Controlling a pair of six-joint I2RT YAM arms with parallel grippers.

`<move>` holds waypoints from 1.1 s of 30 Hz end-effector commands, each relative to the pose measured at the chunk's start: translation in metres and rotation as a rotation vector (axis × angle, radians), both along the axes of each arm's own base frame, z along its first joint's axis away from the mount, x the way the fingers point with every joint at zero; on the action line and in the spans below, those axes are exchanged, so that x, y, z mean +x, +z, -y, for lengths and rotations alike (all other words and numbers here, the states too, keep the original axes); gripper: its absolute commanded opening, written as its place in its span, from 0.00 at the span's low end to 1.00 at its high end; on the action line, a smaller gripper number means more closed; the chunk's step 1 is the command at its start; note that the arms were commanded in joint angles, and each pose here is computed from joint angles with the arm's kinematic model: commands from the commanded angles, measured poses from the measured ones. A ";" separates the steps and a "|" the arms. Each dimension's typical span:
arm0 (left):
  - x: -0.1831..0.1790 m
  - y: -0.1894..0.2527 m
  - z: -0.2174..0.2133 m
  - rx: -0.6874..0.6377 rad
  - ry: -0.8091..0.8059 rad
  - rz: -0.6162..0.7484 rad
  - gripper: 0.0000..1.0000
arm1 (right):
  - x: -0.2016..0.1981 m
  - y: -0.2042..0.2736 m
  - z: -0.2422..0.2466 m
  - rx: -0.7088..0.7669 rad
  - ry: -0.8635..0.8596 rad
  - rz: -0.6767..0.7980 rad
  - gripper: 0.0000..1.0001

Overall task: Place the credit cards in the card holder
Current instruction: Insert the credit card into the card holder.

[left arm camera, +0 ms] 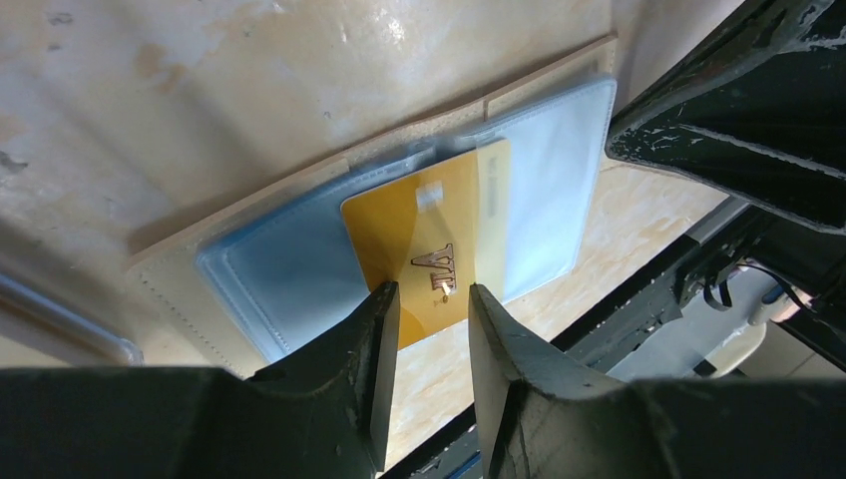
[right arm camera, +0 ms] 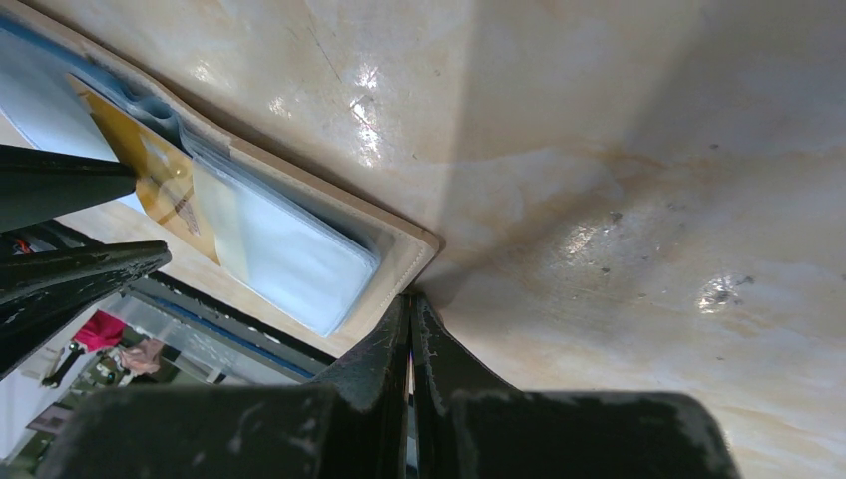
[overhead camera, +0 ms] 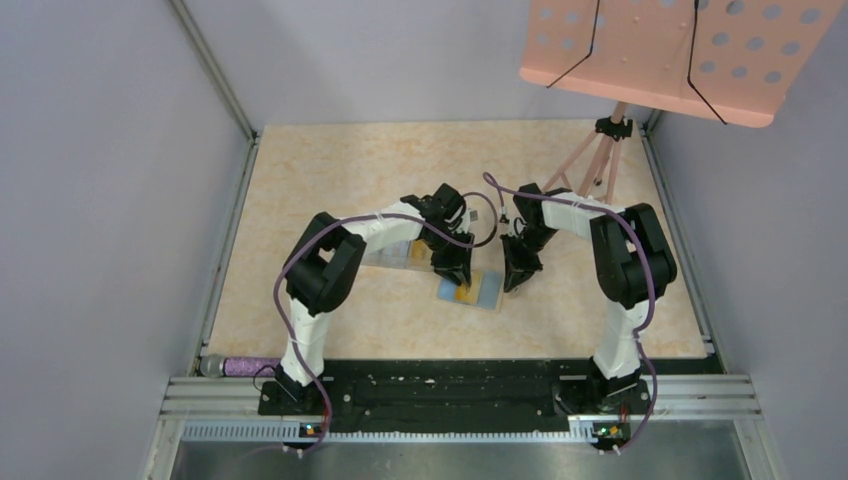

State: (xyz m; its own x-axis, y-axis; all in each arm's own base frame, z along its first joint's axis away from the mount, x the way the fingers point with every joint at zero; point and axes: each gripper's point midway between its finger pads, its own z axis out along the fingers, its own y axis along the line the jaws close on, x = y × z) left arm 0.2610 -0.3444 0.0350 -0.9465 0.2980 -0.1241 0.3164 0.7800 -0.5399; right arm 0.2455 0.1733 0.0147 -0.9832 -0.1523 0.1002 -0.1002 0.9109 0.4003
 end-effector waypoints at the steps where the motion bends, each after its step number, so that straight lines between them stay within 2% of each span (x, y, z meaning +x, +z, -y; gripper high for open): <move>1: 0.005 0.007 0.000 0.042 -0.014 0.053 0.38 | -0.005 -0.019 0.011 -0.052 0.026 -0.008 0.00; 6: 0.012 0.013 -0.010 0.105 0.001 0.132 0.40 | -0.006 -0.019 0.012 -0.053 0.028 -0.010 0.00; 7: 0.013 0.013 -0.012 0.117 0.002 0.144 0.48 | -0.006 -0.019 0.012 -0.053 0.030 -0.009 0.00; 8: 0.013 0.014 -0.013 0.125 0.002 0.154 0.50 | -0.006 -0.020 0.012 -0.054 0.030 -0.011 0.00; 16: 0.008 0.008 -0.013 0.147 -0.001 0.148 0.46 | -0.006 -0.020 0.012 -0.054 0.029 -0.011 0.00; 21: -0.001 0.005 0.002 0.090 -0.041 0.093 0.40 | -0.006 -0.019 0.012 -0.053 0.030 -0.009 0.00; 27: -0.006 0.016 0.030 -0.055 -0.048 0.032 0.38 | -0.006 -0.018 0.012 -0.053 0.031 -0.005 0.00; 33: -0.009 0.028 0.049 -0.142 -0.062 -0.021 0.37 | -0.005 -0.017 0.012 -0.053 0.030 -0.001 0.00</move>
